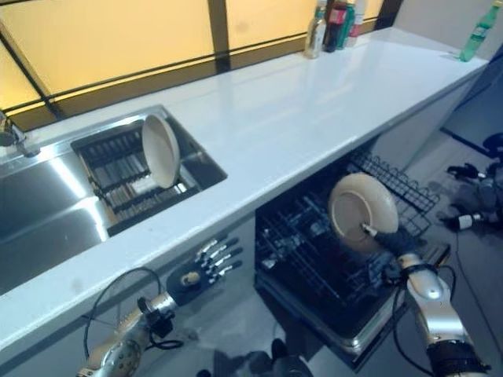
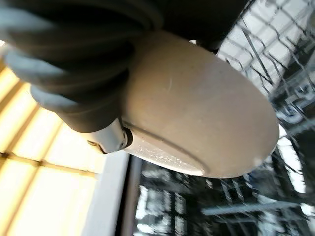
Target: Pick up plates and place into dishwasher.
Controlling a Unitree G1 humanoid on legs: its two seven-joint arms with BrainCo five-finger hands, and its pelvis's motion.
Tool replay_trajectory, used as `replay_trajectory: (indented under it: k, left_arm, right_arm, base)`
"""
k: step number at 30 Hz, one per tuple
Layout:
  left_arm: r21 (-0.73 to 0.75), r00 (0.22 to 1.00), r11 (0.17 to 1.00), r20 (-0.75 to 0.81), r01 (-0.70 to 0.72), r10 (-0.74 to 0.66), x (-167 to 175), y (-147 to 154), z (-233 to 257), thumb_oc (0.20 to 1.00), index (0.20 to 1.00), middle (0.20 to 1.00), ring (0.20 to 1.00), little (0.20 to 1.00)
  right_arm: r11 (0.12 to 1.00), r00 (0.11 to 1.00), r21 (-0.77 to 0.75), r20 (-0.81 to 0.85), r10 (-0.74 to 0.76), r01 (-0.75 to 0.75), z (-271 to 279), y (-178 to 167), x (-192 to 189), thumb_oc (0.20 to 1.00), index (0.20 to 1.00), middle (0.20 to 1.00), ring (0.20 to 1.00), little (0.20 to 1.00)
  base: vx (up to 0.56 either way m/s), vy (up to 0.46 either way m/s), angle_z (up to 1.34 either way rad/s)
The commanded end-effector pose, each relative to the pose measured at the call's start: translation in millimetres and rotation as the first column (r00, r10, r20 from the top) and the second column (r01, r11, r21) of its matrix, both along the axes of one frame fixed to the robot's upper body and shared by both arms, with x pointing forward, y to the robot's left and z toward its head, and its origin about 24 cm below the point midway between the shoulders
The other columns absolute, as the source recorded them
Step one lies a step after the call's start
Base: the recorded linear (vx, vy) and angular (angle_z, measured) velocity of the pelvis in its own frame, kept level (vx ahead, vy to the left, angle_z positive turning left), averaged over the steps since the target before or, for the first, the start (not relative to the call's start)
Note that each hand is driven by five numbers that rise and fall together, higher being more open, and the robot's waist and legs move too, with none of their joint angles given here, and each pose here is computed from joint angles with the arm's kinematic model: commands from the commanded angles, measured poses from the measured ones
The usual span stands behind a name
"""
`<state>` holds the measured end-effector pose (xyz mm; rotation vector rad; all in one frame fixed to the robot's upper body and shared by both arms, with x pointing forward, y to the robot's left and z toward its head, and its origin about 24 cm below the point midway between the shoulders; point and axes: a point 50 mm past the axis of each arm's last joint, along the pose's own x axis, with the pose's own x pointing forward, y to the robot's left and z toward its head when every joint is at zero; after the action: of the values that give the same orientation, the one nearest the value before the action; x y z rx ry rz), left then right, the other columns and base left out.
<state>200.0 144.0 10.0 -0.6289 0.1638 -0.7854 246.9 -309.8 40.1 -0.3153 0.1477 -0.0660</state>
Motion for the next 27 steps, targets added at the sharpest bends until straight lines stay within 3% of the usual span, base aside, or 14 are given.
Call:
replay_trajectory:
  k: [1, 5, 11, 18, 27]
  left_arm:
    - [0.009, 0.995, 1.0, 0.092, 0.03, -0.03, 5, 7, 17, 1.0, 1.0, 1.0, 1.0, 1.0]
    - [0.012, 0.996, 0.999, 0.081, 0.031, -0.032, 2, 10, 14, 1.0, 1.0, 1.0, 1.0, 1.0]
    - [-0.009, 0.998, 0.999, 0.057, 0.031, -0.03, -3, 17, 10, 1.0, 1.0, 1.0, 1.0, 1.0]
    - [-0.036, 0.999, 0.999, 0.031, 0.029, -0.028, -5, 20, 7, 1.0, 1.0, 1.0, 1.0, 1.0]
    - [-0.049, 0.997, 0.999, 0.071, 0.011, -0.008, 4, 22, 15, 1.0, 1.0, 1.0, 1.0, 1.0]
  right_arm:
    - [0.991, 0.994, -0.111, 0.085, -0.068, 0.077, 22, -7, 29, 0.2, 0.2, 0.2, 0.2, 0.2]
    - [0.968, 0.994, -0.227, 0.005, -0.111, 0.11, 11, -10, 36, 0.2, 0.2, 0.2, 0.2, 0.2]
    - [0.878, 0.986, -0.479, -0.154, -0.071, -0.011, -1, -14, 35, 0.2, 0.2, 0.2, 0.2, 0.2]
    - [0.818, 0.964, -0.567, -0.259, -0.067, -0.096, -11, -24, 26, 0.2, 0.2, 0.2, 0.2, 0.2]
    - [0.822, 0.959, -0.568, -0.254, -0.124, -0.044, -23, -33, 9, 0.2, 0.2, 0.2, 0.2, 0.2]
  base:
    - [0.07, -0.128, 0.35]
    - [0.07, -0.054, 0.27]
    - [0.1, 0.013, 0.11]
    - [0.09, 0.033, -0.02]
    - [0.0, -0.004, -0.04]
